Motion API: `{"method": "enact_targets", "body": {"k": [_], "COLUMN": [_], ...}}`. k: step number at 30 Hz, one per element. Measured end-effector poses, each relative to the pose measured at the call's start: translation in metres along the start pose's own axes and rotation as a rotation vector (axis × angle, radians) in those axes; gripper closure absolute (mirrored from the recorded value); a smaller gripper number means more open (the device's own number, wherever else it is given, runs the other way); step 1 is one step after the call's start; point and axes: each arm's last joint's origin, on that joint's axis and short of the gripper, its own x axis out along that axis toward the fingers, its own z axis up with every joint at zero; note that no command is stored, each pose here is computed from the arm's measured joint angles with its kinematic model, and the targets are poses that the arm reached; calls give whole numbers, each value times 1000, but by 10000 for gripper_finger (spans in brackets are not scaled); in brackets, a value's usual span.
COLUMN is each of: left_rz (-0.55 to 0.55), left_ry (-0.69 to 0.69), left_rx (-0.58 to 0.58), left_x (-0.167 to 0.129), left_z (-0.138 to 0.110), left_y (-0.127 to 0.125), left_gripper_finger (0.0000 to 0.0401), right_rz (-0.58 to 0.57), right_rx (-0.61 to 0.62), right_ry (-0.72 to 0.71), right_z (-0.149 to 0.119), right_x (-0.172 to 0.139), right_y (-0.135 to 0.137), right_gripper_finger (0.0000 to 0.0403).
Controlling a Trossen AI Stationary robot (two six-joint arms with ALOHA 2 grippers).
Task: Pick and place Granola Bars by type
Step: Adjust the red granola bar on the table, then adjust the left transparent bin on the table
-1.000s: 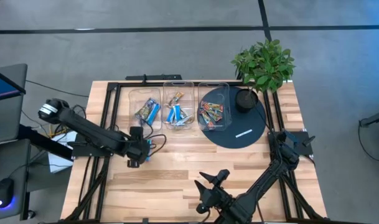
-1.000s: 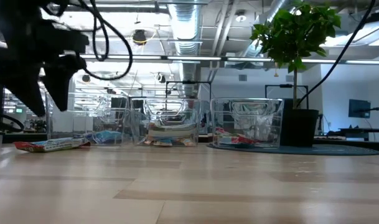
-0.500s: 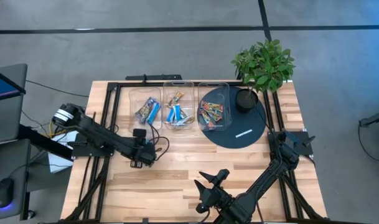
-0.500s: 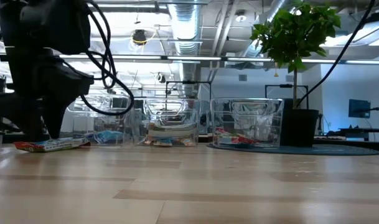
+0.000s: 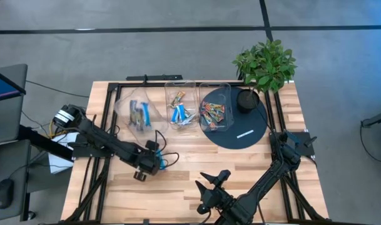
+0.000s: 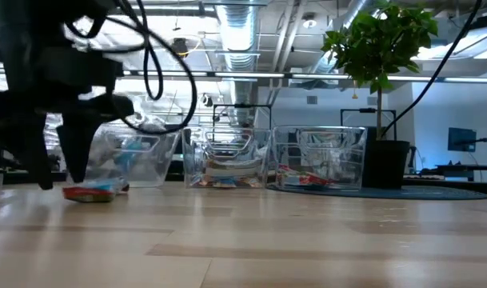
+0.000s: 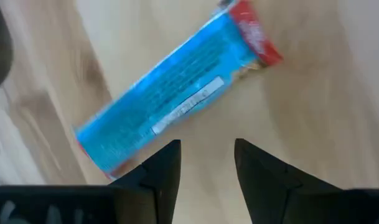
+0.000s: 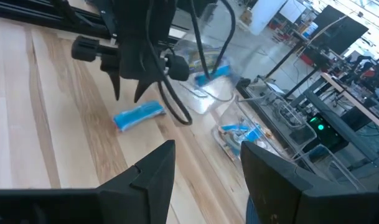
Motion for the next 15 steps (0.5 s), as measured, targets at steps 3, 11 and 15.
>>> {"method": "enact_targets", "body": {"k": [3, 11, 15], "left_rz": [6, 45, 66], "left_ry": [-20, 21, 49], "left_rx": [14, 10, -1], "left_x": [-4, -6, -6], "left_z": [4, 1, -2], "left_y": [-4, -5, -4], "left_gripper_finger": [256, 256, 256], "right_rz": [0, 0, 0], "right_rx": [0, 0, 0], "right_ry": [0, 1, 1], "right_z": [0, 0, 0], "right_x": [0, 0, 0], "right_y": [0, 0, 0], "right_gripper_finger": [226, 226, 226]}}
